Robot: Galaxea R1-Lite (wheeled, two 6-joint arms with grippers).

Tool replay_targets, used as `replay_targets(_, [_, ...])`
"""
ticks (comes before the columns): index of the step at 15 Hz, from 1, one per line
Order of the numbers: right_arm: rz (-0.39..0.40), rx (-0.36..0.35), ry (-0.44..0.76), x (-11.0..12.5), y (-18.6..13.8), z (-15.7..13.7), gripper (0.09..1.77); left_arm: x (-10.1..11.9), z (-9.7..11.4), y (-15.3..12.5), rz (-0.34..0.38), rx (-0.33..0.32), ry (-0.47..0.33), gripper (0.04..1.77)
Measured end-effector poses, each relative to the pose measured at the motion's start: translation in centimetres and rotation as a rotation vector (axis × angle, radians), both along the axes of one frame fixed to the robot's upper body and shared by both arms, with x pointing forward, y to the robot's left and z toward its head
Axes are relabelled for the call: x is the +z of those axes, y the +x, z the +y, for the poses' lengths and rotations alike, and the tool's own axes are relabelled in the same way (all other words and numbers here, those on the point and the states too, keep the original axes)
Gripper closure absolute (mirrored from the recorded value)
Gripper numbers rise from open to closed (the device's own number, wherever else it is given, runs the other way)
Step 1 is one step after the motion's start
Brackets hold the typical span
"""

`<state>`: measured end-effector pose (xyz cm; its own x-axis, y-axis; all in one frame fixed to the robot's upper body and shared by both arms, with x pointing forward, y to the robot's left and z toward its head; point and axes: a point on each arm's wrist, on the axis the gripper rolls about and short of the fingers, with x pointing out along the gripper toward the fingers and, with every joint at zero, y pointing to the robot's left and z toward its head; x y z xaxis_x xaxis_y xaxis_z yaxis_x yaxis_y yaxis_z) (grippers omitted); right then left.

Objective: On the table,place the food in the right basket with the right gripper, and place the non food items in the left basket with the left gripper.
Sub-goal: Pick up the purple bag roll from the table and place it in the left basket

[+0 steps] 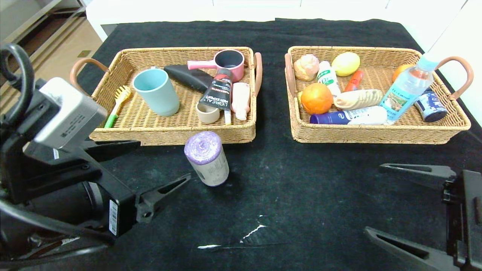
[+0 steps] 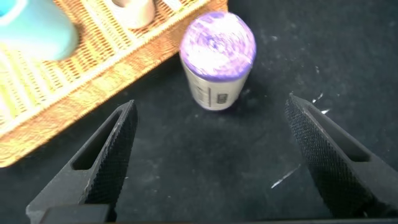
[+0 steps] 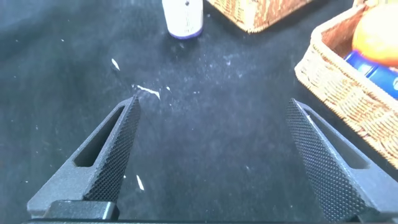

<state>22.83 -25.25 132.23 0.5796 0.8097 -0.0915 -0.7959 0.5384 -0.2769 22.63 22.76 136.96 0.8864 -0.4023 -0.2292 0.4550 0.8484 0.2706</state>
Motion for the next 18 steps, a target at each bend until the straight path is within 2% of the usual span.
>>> replay_targets(3, [-0.017, 0.004, 0.01, 0.3, -0.5, -0.3, 0.16, 2.1, 0.0, -0.4, 0.047, 0.016, 0.049, 0.09])
replay_targets(5, [-0.035, 0.004, 0.02, 0.6, -0.9, -0.4, 0.16, 3.5, -0.2, -0.3, 0.061, 0.061, 0.067, 0.09])
replay_targets(9, [-0.059, 0.007, 0.033, 1.0, -1.6, -0.7, 0.16, 5.6, -2.0, 0.6, 0.159, 0.103, -0.016, 0.09])
replay_targets(13, [-0.071, 0.005, 0.039, 1.3, -1.7, -0.9, 0.16, 6.8, -4.3, 2.4, 0.275, 0.214, -0.112, 0.09])
replay_targets(18, [-0.077, 0.003, 0.042, 1.4, -1.8, -0.9, 0.16, 6.1, -6.9, 4.7, 0.433, 0.328, -0.221, 0.09])
